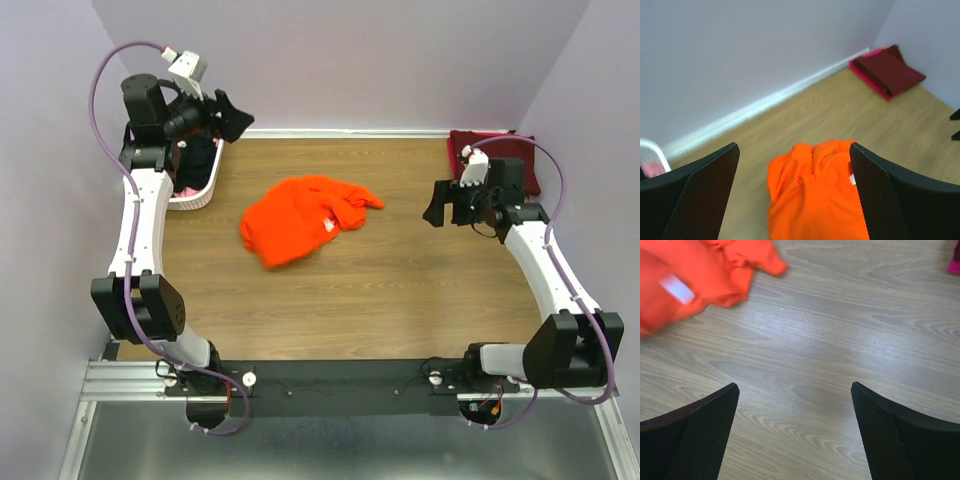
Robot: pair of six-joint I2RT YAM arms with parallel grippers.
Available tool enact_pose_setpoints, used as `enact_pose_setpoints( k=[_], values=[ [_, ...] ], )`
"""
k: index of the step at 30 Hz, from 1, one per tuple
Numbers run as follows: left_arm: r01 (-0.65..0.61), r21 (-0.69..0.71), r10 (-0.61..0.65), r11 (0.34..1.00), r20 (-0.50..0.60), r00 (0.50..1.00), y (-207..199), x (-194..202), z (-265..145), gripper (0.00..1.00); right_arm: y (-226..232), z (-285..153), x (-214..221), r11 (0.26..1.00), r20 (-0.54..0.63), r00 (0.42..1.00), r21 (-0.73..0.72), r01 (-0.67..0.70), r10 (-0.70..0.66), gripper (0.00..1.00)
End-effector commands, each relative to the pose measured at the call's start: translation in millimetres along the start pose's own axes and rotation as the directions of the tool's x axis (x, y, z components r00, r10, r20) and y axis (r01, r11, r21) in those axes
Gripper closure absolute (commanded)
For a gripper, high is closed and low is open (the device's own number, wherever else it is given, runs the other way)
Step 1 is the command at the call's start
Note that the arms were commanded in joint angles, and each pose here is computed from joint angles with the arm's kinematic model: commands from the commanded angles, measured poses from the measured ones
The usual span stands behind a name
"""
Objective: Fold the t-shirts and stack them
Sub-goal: Move the tshirt to the center of the board
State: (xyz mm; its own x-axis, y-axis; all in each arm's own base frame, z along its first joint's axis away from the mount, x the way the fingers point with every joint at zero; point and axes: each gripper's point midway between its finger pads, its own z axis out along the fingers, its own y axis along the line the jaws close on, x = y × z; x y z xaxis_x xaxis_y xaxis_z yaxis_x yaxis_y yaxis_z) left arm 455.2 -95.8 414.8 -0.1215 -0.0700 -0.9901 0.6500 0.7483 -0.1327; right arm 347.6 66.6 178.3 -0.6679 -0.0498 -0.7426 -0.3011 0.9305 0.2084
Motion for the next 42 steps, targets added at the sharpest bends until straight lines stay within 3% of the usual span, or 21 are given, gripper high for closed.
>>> enact_pose_setpoints(
  k=[1,3,7,11,15,20,21,25,36,42],
  values=[
    [-0.001,-0.142,-0.012,0.990,-0.093,0.996,23.2,31.0,-17.5,0.02,5.6,-4.8,8.3,0.999,-0.016,0.999,-0.027,0.040,-0.041,0.00],
    [0.006,-0.247,-0.052,0.969,-0.178,0.983,42.5,58.7,-24.5,0.02,6.0,1.2,12.9,0.998,-0.052,0.998,-0.049,0.034,-0.036,0.00],
    [-0.093,-0.292,-0.003,0.952,-0.311,0.950,53.6,110.7,-42.8,0.02,5.9,17.5,14.1,0.995,-0.120,0.991,-0.089,0.041,-0.052,0.00],
    [-0.270,-0.153,0.178,0.951,-0.443,0.879,32.6,161.6,-54.3,0.02,12.0,42.9,15.4,0.990,-0.190,0.975,-0.107,0.092,-0.111,0.00],
    [-0.228,0.094,0.243,0.969,-0.518,0.820,-14.3,222.4,-69.3,0.02,30.0,80.9,25.5,0.969,-0.266,0.934,-0.137,0.208,-0.238,0.01],
    [-0.209,0.190,0.282,0.959,-0.600,0.749,-44.9,281.0,-73.6,0.16,37.1,127.8,27.0,0.965,-0.327,0.912,-0.169,0.202,-0.248,0.14],
    [-0.212,0.205,0.295,0.955,-0.625,0.722,-47.6,296.1,-77.8,0.24,41.2,134.1,27.4,0.963,-0.331,0.909,-0.180,0.203,-0.253,0.19],
    [-0.238,0.270,0.360,0.933,-0.681,0.638,-62.3,335.9,-82.5,0.32,49.6,155.7,28.6,0.957,-0.345,0.900,-0.203,0.205,-0.266,0.27],
    [-0.284,0.355,0.453,0.891,-0.739,0.498,-77.3,395.7,-73.9,0.31,58.2,195.2,42.5,0.959,-0.390,0.891,-0.248,0.140,-0.231,0.34],
    [-0.291,0.359,0.459,0.887,-0.757,0.465,-75.0,407.9,-68.8,0.32,61.3,210.5,58.3,0.955,-0.423,0.876,-0.269,0.124,-0.233,0.38]
  ],
)
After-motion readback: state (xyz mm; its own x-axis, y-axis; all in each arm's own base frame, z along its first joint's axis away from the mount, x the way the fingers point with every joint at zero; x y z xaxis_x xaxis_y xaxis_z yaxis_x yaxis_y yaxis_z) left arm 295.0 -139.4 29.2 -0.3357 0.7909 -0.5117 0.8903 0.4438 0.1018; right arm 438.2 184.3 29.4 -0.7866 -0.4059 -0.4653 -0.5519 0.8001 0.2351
